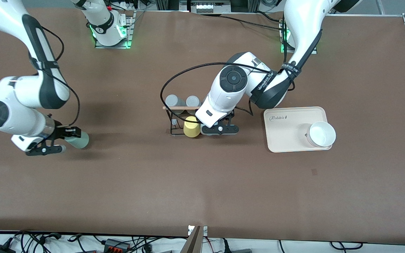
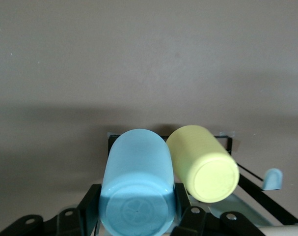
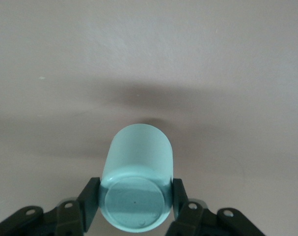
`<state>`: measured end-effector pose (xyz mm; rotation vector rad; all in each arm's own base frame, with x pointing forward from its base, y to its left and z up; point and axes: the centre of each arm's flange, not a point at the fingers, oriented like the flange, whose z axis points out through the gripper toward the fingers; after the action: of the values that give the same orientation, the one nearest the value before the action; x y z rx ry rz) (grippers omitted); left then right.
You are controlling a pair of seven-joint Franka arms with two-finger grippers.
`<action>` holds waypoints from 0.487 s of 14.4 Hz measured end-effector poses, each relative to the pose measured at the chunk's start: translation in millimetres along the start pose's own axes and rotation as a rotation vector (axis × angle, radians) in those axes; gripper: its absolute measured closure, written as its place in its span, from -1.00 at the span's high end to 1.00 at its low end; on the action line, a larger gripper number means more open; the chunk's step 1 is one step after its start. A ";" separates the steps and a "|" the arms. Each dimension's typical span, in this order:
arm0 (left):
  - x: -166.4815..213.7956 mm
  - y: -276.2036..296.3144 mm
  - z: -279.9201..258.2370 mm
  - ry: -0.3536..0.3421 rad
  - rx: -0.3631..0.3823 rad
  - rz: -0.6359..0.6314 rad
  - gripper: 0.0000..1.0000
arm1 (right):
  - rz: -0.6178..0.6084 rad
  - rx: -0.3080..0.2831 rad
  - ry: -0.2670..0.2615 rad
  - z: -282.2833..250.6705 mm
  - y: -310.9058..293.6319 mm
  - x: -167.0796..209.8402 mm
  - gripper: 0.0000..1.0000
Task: Hang scattered cups on rack with three cups
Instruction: 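Place the blue cup beside the yellow cup while the right gripper lifts the teal cup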
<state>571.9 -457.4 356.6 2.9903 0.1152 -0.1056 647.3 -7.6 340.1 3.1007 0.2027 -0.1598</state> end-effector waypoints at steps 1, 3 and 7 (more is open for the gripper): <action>-1.5 -0.8 4.8 -0.007 0.006 0.001 0.29 | -0.010 0.000 -0.002 -21.6 -8.1 2.7 0.27; -2.7 -2.1 9.1 -0.003 0.022 0.009 0.29 | -0.007 0.011 -0.016 -60.3 -33.4 6.0 0.27; -4.3 -2.7 16.7 0.017 0.059 0.009 0.29 | 0.069 0.080 -0.017 -108.3 -96.8 8.3 0.27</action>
<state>566.4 -457.6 340.1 3.0504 0.1028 -0.0843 653.6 93.4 444.6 3.1789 0.0916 -0.1978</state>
